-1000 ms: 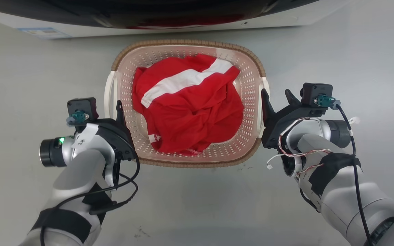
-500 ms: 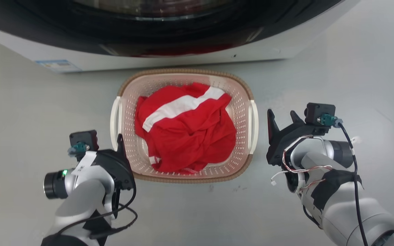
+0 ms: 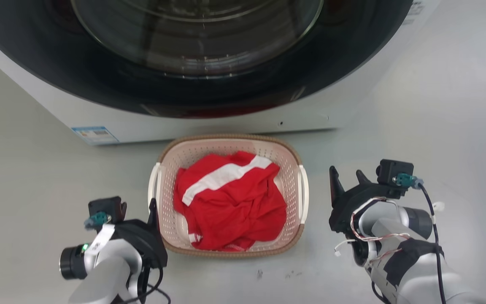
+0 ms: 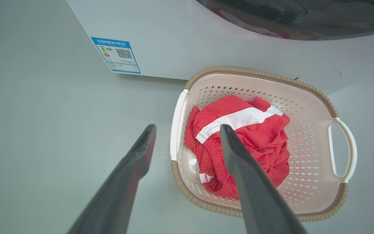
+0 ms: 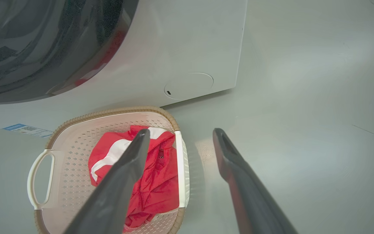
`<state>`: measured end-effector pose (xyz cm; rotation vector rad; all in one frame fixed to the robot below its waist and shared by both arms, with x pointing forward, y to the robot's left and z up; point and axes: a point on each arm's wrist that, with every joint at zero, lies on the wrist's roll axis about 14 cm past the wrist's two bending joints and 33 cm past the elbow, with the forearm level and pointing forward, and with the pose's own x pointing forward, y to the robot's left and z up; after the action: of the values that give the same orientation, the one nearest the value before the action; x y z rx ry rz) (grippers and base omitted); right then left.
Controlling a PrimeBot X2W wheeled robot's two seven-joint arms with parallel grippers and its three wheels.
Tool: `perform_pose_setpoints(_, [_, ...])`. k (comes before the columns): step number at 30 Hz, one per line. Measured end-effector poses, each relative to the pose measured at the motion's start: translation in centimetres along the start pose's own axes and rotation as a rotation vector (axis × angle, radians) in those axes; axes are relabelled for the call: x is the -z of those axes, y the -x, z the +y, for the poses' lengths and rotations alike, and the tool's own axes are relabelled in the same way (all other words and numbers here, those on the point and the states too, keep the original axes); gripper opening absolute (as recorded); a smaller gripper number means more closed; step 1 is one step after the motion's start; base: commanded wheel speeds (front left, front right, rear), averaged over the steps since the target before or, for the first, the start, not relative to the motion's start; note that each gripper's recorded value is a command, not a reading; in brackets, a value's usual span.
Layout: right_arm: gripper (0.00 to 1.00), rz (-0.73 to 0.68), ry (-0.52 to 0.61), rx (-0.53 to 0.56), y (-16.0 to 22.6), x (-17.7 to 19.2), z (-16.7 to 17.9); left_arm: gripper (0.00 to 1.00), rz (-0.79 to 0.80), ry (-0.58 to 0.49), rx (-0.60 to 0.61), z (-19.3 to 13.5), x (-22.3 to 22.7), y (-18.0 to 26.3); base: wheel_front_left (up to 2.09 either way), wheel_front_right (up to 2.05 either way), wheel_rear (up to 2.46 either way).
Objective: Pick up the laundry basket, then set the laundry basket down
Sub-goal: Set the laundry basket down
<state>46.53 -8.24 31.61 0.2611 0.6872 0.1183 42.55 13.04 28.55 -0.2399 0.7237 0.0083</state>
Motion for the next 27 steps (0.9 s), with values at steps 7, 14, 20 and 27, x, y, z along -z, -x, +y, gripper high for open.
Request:
perform_pose_setpoints(7, [1.0, -0.062, -0.015, -0.025, 2.8, -1.2, 1.2, 1.0, -0.071, -0.009, 0.033, -0.4, -0.9, 3.0, 0.0, 0.0, 0.0])
perform_pose_setpoints(14, [1.0, -0.116, -0.026, -0.052, 5.9, -1.4, 2.0, 1.0, -0.156, 0.002, 0.075, -1.6, -1.7, 6.2, 0.0, 0.0, 0.0])
perform_pose_setpoints(20, [1.0, -0.167, -0.038, -0.091, 8.6, -1.2, 3.3, 1.0, -0.222, -0.004, 0.095, -1.8, -1.5, 9.2, 0.0, 0.0, 0.0])
perform_pose_setpoints(27, [1.0, -0.256, -0.045, -0.134, 11.3, -2.1, 4.3, 1.0, -0.335, -0.014, 0.103, -1.3, -2.7, 12.4, 0.0, 0.0, 0.0])
